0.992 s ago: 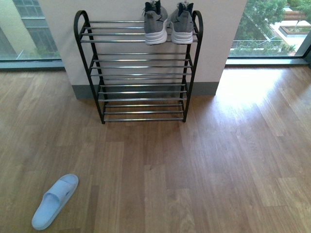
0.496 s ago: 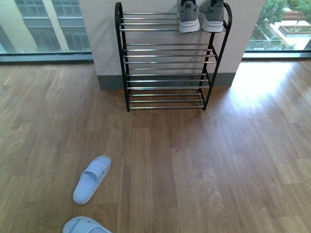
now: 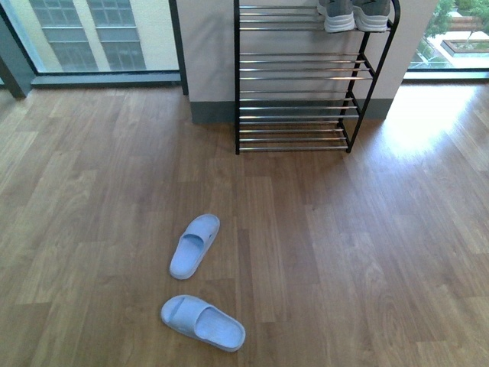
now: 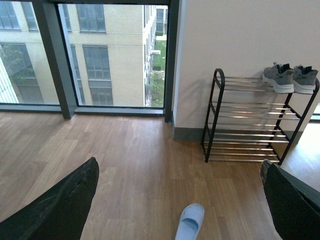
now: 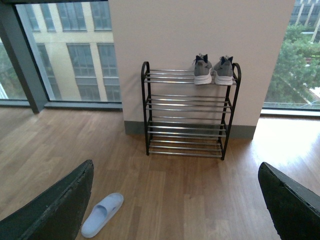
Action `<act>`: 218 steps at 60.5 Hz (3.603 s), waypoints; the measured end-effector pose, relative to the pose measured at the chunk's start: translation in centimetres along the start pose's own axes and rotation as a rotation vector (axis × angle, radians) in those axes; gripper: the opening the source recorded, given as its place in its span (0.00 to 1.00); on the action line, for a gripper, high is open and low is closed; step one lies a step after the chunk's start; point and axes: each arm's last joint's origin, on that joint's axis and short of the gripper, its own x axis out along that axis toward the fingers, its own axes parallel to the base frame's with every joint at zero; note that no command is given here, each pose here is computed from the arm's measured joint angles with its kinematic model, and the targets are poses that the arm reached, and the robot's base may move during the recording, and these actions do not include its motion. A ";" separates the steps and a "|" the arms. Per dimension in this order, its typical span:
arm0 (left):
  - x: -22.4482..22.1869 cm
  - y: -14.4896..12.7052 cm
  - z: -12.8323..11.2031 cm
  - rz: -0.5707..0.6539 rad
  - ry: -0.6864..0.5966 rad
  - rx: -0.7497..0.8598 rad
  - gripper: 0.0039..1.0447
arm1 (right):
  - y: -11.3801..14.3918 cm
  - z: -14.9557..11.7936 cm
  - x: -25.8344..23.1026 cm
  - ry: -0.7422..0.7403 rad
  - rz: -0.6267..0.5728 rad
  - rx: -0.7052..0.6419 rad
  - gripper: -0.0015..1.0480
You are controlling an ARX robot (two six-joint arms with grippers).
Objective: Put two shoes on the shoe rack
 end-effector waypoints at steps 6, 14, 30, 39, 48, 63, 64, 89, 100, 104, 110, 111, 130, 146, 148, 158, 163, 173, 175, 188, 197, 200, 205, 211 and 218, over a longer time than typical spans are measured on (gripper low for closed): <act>0.0 0.0 0.0 0.000 0.000 0.000 0.91 | 0.0 0.0 0.0 0.000 0.000 0.000 0.91; 0.0 0.0 0.0 0.000 0.000 0.000 0.91 | 0.0 0.0 0.0 0.000 0.000 0.000 0.91; 0.0 0.0 0.0 -0.001 0.000 0.000 0.91 | 0.0 0.0 0.0 0.000 -0.002 0.000 0.91; 0.0 0.0 0.0 -0.001 0.000 0.000 0.91 | 0.0 0.0 0.0 -0.001 -0.002 0.000 0.91; 0.0 0.0 0.0 -0.001 0.000 0.000 0.91 | 0.0 0.0 0.0 -0.001 -0.002 0.000 0.91; 0.0 0.0 0.0 -0.001 0.000 0.000 0.91 | 0.0 0.0 0.0 0.000 -0.002 0.000 0.91; 0.0 0.0 0.0 -0.001 0.000 0.000 0.91 | 0.0 0.0 0.0 0.000 -0.002 0.000 0.91; 0.0 0.0 0.0 -0.001 0.000 0.000 0.91 | 0.0 0.0 0.0 0.000 -0.002 0.000 0.91; 0.0 0.0 0.0 -0.001 0.000 0.000 0.91 | 0.0 0.0 0.0 0.000 -0.002 0.000 0.91; 0.0 0.0 0.0 -0.001 0.000 0.000 0.91 | 0.0 0.0 0.0 0.000 -0.002 0.000 0.91; 0.0 0.0 0.0 -0.001 0.000 0.001 0.91 | 0.0 0.0 0.0 0.000 -0.002 0.000 0.91; 0.0 0.0 0.0 0.000 0.000 0.000 0.91 | 0.0 0.0 0.0 0.000 -0.002 0.000 0.91; 0.0 0.0 0.0 0.000 0.000 0.000 0.91 | 0.0 0.0 0.0 -0.001 -0.002 0.000 0.91; 0.0 0.0 0.0 -0.001 0.000 0.000 0.91 | 0.0 0.0 0.0 -0.001 -0.002 0.000 0.91; 0.0 0.0 0.0 -0.001 0.000 0.000 0.91 | 0.0 0.0 0.0 -0.001 -0.002 0.000 0.91; 0.0 0.0 0.0 -0.001 0.000 0.001 0.91 | 0.0 0.0 0.0 -0.001 -0.002 0.000 0.91; 0.0 0.0 0.0 -0.001 0.000 0.001 0.91 | 0.0 0.0 0.0 -0.001 -0.002 0.000 0.91; 0.0 0.0 0.0 -0.001 0.000 0.001 0.91 | 0.0 0.0 0.0 -0.001 -0.002 0.000 0.91; 0.0 0.0 0.0 -0.001 0.000 0.000 0.91 | 0.0 0.0 0.0 -0.001 -0.002 0.000 0.91; 0.0 0.0 0.0 -0.002 0.000 0.001 0.91 | 0.0 0.0 0.0 -0.001 -0.006 0.000 0.91; 0.0 0.0 0.0 0.001 0.000 0.001 0.91 | 0.0 0.0 0.0 -0.001 -0.002 0.000 0.91; 0.0 0.0 0.0 0.002 0.000 0.000 0.91 | 0.0 0.0 0.0 -0.001 -0.001 0.000 0.91; 0.0 0.0 0.0 0.002 0.000 0.001 0.91 | 0.0 0.0 0.0 0.000 -0.001 0.000 0.91; 0.0 0.0 0.0 0.000 0.000 0.001 0.91 | 0.0 0.0 0.0 0.000 -0.001 0.000 0.91; 0.0 0.0 0.0 0.000 0.000 0.000 0.91 | 0.0 0.0 0.0 0.000 -0.002 0.000 0.91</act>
